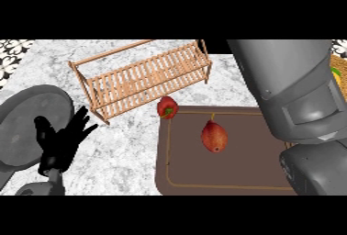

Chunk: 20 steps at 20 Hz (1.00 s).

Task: Pick the bell pepper from the tray and place it in the tiered shelf

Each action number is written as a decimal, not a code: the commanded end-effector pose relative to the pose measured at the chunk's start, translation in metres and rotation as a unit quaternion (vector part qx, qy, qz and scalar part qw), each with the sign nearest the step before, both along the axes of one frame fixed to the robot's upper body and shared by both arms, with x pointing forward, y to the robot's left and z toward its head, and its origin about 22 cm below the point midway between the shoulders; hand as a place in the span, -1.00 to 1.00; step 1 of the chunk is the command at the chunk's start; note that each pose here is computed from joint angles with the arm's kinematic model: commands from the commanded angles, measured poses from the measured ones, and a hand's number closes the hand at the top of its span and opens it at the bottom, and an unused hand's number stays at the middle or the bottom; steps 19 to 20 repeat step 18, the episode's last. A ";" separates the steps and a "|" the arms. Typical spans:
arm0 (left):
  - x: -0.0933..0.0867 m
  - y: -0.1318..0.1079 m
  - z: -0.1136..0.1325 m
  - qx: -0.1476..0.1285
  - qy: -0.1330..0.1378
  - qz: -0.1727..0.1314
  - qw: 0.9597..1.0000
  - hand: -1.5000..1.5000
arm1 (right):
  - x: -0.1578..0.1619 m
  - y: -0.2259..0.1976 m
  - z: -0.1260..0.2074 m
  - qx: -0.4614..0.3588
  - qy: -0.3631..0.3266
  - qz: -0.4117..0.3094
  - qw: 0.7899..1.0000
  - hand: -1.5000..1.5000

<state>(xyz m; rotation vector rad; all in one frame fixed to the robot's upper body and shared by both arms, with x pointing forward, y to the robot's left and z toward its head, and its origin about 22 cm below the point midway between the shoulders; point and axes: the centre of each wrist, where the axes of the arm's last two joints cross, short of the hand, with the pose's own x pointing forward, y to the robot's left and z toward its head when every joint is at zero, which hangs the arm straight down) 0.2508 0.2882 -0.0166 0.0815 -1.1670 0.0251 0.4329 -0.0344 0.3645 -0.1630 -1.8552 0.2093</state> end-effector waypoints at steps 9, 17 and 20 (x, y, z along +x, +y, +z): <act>-0.002 0.004 -0.010 -0.003 0.019 0.007 1.000 0.00 | 0.026 -0.138 0.005 0.096 0.008 -0.159 0.982 -1.00; -0.001 -0.002 -0.007 -0.001 0.021 0.002 1.000 0.00 | 0.022 -0.225 -0.002 0.093 0.021 -0.116 0.989 -1.00; 0.003 0.006 -0.013 0.002 0.023 0.005 1.000 0.00 | 0.022 -0.220 0.004 0.097 0.016 -0.109 0.989 -1.00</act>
